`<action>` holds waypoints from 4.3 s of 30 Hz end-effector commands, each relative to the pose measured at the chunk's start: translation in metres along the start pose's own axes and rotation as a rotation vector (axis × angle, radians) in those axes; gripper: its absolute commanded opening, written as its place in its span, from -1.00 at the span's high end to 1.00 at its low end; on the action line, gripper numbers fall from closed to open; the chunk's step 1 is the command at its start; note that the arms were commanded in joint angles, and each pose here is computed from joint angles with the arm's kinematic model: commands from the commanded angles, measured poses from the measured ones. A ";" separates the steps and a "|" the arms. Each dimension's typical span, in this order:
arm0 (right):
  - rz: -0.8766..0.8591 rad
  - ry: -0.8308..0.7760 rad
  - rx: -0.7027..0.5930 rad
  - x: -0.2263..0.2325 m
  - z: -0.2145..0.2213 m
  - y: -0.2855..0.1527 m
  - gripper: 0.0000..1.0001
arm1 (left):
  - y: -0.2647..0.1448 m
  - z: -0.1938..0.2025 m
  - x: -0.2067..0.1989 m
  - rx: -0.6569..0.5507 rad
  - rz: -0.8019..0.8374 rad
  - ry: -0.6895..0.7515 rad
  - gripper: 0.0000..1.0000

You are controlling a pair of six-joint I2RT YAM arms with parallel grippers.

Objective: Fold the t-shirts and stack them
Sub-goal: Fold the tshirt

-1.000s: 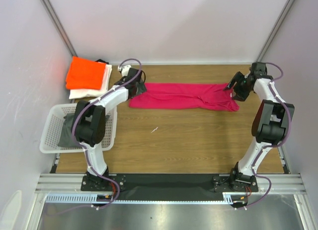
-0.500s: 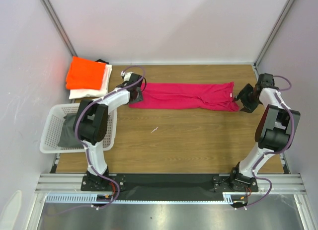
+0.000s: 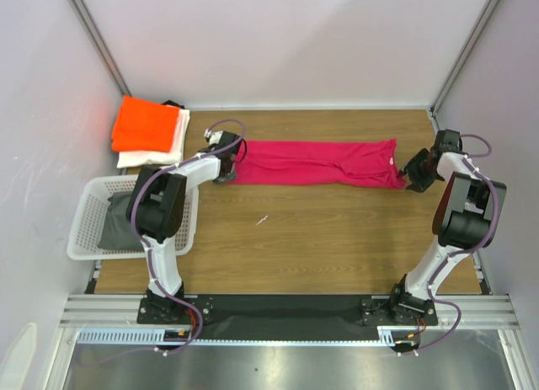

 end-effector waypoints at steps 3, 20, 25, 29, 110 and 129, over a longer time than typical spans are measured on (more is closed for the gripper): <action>0.003 0.018 -0.042 0.006 -0.017 0.012 -0.04 | 0.005 0.003 0.005 0.000 -0.030 -0.017 0.62; 0.032 0.019 -0.080 0.002 -0.039 0.019 1.00 | 0.000 0.005 0.022 0.004 -0.117 0.033 0.99; 0.057 0.045 -0.088 -0.013 -0.054 0.015 1.00 | -0.003 0.011 0.030 0.026 -0.151 0.057 0.99; 0.068 0.043 -0.074 -0.020 -0.054 0.014 1.00 | -0.006 0.018 0.034 0.039 -0.152 0.078 0.99; -0.079 -0.713 0.032 -0.011 0.026 0.000 0.12 | -0.074 0.029 -0.137 -0.074 0.652 0.588 -0.62; -0.095 -0.706 -0.089 0.013 -0.019 -0.006 1.00 | -0.062 0.046 -0.127 -0.020 0.598 0.601 -0.60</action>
Point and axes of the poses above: each gripper's point midway between its finger pads, its own y axis out along the fingers, its own x axis along the line the jaws close on, z = x × y, the point moved 4 cm from there along -y, back along the fingers, and after that the axes turned 15 degrees about y, right-handed, at the moved point
